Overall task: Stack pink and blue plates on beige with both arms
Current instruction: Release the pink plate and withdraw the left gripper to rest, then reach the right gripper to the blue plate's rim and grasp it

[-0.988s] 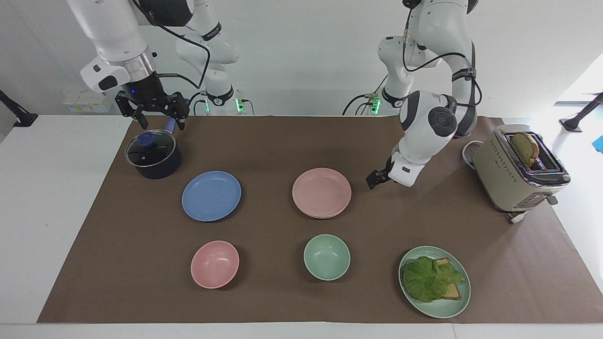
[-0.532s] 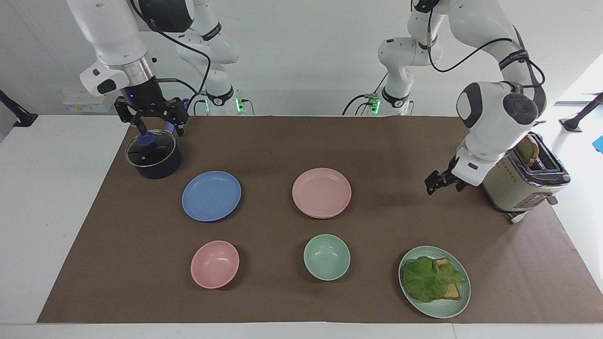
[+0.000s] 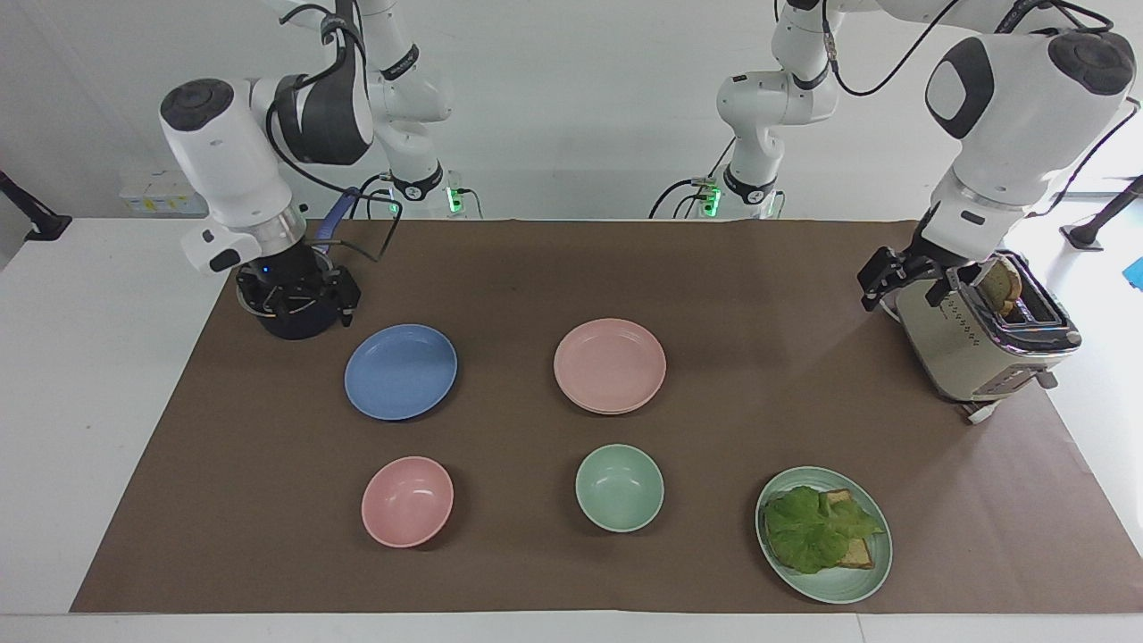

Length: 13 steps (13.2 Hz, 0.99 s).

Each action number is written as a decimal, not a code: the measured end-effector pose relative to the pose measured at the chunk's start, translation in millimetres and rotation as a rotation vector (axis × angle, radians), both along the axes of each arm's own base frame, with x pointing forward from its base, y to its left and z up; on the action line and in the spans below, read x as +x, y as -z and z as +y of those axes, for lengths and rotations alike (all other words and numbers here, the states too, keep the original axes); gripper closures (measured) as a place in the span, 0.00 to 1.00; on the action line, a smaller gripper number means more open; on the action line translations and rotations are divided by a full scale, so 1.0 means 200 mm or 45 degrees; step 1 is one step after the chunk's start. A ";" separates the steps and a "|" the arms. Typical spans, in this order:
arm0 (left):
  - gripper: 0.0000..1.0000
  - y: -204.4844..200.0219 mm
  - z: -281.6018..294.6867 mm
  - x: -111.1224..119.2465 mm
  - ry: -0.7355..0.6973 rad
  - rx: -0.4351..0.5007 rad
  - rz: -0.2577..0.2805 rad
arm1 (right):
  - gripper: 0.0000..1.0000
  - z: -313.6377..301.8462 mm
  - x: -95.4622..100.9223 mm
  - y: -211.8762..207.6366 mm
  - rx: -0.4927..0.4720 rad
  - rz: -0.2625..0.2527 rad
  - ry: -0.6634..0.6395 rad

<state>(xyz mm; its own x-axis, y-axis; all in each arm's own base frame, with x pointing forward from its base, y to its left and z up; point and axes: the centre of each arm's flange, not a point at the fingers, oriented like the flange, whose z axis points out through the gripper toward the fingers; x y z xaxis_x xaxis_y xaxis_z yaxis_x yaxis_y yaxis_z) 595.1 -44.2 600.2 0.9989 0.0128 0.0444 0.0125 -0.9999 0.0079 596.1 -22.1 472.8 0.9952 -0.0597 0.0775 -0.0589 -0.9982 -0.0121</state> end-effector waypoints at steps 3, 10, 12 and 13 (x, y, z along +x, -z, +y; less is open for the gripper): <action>0.00 -0.01 0.00 -0.01 -0.002 0.001 0.003 | 0.00 -0.02 0.08 0.26 0.013 0.014 -0.019; 0.00 0.00 0.04 -0.01 -0.017 0.001 0.008 | 0.00 -0.12 -0.02 0.80 0.046 0.046 -0.103; 0.00 0.00 0.04 -0.01 -0.017 0.001 0.008 | 0.07 -0.15 -0.05 0.83 0.081 0.057 -0.139; 0.00 0.00 0.04 -0.01 -0.017 0.001 0.008 | 0.21 -0.17 -0.05 0.84 0.089 0.058 -0.149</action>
